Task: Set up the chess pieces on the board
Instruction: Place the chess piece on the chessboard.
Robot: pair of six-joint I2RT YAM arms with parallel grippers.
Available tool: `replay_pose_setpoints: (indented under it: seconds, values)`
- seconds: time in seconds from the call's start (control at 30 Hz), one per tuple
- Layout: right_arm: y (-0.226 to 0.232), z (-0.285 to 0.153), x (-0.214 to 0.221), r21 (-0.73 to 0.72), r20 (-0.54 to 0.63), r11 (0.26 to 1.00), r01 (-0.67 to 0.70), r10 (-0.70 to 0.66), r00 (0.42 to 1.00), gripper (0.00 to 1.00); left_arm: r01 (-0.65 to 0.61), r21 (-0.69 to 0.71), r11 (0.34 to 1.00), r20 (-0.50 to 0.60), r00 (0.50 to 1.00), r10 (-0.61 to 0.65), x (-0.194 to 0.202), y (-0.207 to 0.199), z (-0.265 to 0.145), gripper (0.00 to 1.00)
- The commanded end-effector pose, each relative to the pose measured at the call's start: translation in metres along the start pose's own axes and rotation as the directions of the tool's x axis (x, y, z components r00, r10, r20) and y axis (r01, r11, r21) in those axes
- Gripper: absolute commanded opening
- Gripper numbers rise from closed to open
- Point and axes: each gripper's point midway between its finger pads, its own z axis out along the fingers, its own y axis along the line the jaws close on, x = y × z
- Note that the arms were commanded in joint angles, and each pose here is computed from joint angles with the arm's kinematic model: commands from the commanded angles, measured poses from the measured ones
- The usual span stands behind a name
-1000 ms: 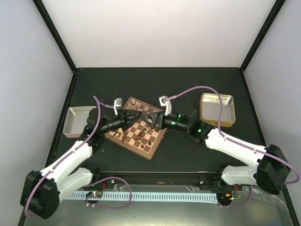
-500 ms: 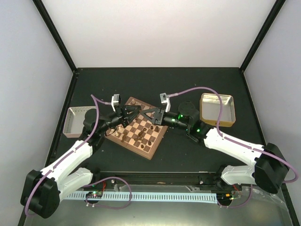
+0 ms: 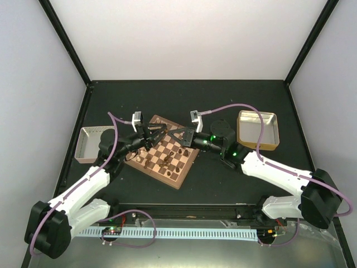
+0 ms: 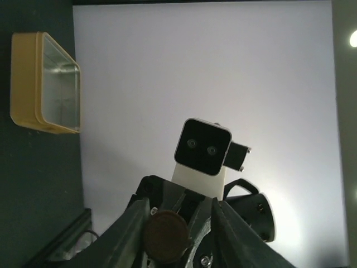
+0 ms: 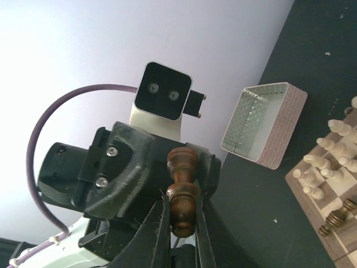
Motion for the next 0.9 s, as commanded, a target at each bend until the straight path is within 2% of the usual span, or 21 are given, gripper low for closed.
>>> replay_pose_setpoints:
  seconds: [0.0, 0.17, 0.23, 0.3, 0.43, 0.57, 0.73, 0.87]
  values:
    - [-0.009, -0.002, -0.007, 0.06, 0.015, 0.998, 0.021, -0.022, 1.0, 0.01, -0.039, -0.018, 0.999, 0.037, 0.999, 0.04, -0.005, -0.003, -0.004, 0.38]
    - [-0.033, -0.013, -0.003, 0.178, -0.033, 0.98, 0.083, -0.078, 0.996, 0.01, -0.103, -0.126, 0.987, 0.121, 0.986, 0.118, -0.015, 0.014, -0.015, 0.65]
    - [-0.046, -0.017, 0.001, 0.245, -0.101, 0.958, 0.147, -0.126, 0.987, 0.01, -0.139, -0.202, 0.97, 0.159, 0.972, 0.172, -0.022, 0.023, -0.023, 0.72]
    - [-0.064, -0.023, 0.007, 0.336, -0.197, 0.919, 0.207, -0.147, 0.969, 0.01, -0.224, -0.3, 0.927, 0.176, 0.942, 0.284, -0.028, 0.033, -0.033, 0.76]
    - [-0.101, -0.039, 0.021, 0.487, -0.386, 0.804, 0.342, -0.153, 0.91, 0.01, -0.301, -0.516, 0.802, 0.19, 0.873, 0.45, -0.043, 0.052, -0.06, 0.8]
    - [-0.126, -0.052, 0.041, 0.538, -0.536, 0.737, 0.41, -0.076, 0.841, 0.01, -0.346, -0.628, 0.697, 0.178, 0.808, 0.561, -0.051, 0.06, -0.082, 0.81]
    - [-0.145, -0.061, 0.056, 0.568, -0.647, 0.667, 0.482, 0.0, 0.762, 0.01, -0.393, -0.666, 0.635, 0.142, 0.768, 0.624, -0.053, 0.057, -0.089, 0.82]
    - [-0.155, -0.061, 0.064, 0.566, -0.699, 0.637, 0.524, 0.035, 0.714, 0.02, -0.411, -0.677, 0.611, 0.123, 0.755, 0.644, -0.056, 0.056, -0.088, 0.82]
